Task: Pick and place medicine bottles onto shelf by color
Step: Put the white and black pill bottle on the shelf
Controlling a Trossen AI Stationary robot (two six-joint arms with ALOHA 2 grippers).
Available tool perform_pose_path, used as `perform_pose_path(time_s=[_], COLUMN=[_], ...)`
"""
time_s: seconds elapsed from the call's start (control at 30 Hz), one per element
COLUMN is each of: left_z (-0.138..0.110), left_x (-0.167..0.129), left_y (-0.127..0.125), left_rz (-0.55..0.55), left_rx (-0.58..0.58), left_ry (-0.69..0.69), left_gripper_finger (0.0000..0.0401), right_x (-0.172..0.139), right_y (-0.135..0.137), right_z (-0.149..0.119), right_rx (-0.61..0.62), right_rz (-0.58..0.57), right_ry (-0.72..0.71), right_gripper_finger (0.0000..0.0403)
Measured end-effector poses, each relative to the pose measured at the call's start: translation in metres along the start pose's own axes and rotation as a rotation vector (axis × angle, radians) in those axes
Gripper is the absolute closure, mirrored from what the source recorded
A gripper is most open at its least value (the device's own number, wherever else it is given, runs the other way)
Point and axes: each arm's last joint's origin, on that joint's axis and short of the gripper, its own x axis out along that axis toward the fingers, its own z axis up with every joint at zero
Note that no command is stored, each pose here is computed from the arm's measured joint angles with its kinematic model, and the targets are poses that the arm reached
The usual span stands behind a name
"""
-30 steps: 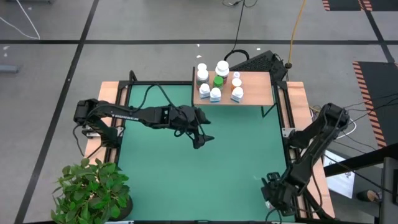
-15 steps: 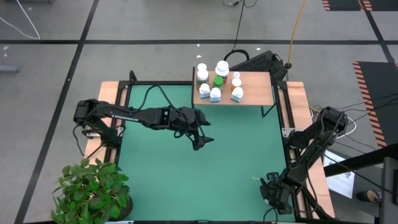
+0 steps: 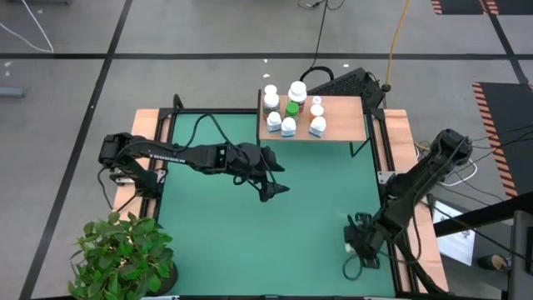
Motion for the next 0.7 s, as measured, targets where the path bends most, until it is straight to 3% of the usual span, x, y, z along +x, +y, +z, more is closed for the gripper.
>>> perform_pose_path(time_s=[0.3,0.7], left_z=[0.006,-0.027], left_x=[0.020,0.062], left_y=[-0.008,-0.006], left_rz=[-0.288,-0.252], left_rx=[-0.159,-0.297], left_ry=[-0.069,0.033], left_gripper_finger=[0.0011,0.0011], right_x=[-0.037,-0.073], right_y=[-0.045,-0.085], right_z=[0.044,0.106], right_rx=[0.025,0.104], right_rz=[-0.045,0.061], right_ry=[-0.223,-0.650], right_gripper_finger=[0.0249,0.0248])
